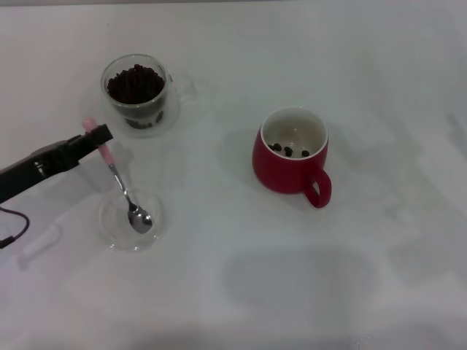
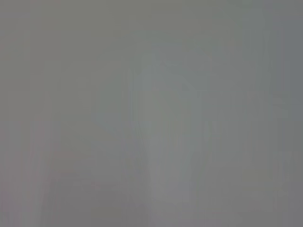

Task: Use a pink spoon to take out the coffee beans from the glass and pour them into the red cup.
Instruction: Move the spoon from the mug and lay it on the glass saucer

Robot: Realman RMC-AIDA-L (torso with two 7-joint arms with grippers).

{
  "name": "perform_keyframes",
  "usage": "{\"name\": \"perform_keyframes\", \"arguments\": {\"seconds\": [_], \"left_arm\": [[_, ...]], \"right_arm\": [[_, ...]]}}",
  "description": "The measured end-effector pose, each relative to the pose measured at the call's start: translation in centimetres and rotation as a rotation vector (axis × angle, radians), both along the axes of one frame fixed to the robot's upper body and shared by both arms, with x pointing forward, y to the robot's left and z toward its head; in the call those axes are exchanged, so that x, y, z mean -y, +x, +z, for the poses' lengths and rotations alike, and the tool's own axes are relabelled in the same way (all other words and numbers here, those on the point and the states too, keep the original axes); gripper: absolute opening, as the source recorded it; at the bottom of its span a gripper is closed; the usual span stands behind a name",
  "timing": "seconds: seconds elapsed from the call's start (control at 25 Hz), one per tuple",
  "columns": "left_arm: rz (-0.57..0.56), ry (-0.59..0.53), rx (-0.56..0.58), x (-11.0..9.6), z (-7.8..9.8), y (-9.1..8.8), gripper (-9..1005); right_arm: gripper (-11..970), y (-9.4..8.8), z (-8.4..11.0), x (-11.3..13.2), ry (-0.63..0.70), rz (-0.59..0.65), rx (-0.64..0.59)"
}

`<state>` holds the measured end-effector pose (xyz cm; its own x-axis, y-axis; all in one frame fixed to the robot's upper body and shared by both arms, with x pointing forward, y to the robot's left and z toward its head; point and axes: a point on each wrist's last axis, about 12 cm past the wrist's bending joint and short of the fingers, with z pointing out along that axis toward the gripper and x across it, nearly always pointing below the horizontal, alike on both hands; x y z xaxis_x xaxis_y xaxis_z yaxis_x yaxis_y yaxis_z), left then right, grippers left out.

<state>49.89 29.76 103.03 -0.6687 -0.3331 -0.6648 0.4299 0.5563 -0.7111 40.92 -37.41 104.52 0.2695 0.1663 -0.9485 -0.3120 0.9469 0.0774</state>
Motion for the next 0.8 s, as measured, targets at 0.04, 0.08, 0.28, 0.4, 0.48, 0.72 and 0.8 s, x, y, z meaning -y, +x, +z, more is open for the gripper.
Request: {"name": "perform_keyframes", "arguments": {"seconds": [0.04, 0.08, 0.28, 0.4, 0.48, 0.72, 0.8], "left_arm": [[-0.007, 0.000, -0.003, 0.21, -0.03, 0.10, 130], [-0.010, -0.001, -0.007, 0.33, -0.07, 0.16, 130], [0.003, 0.009, -0.020, 0.45, -0.36, 0.30, 131], [0.009, 0.013, -0.028, 0.57, -0.60, 0.22, 131], [0.010, 0.017, -0.032, 0.67, -0.75, 0.19, 130], [0.009, 0.025, -0.036, 0.92, -0.98, 0.13, 130], [0.009, 0.025, -0.033, 1.04, -1.01, 0.13, 131]], "right_arm": [[845, -0.01, -0.01, 0.00, 0.000, 0.000, 0.000], [845, -0.03, -0.01, 0.00, 0.000, 0.000, -0.001], [844, -0.08, 0.01, 0.01, 0.000, 0.001, 0.001], [844, 0.08, 0.04, -0.02, 0.000, 0.003, 0.002], [845, 0.21, 0.07, -0.06, 0.000, 0.005, 0.003], [845, 0.62, 0.21, -0.21, 0.000, 0.013, 0.010], [844, 0.71, 0.22, -0.24, -0.001, 0.014, 0.010]]}}
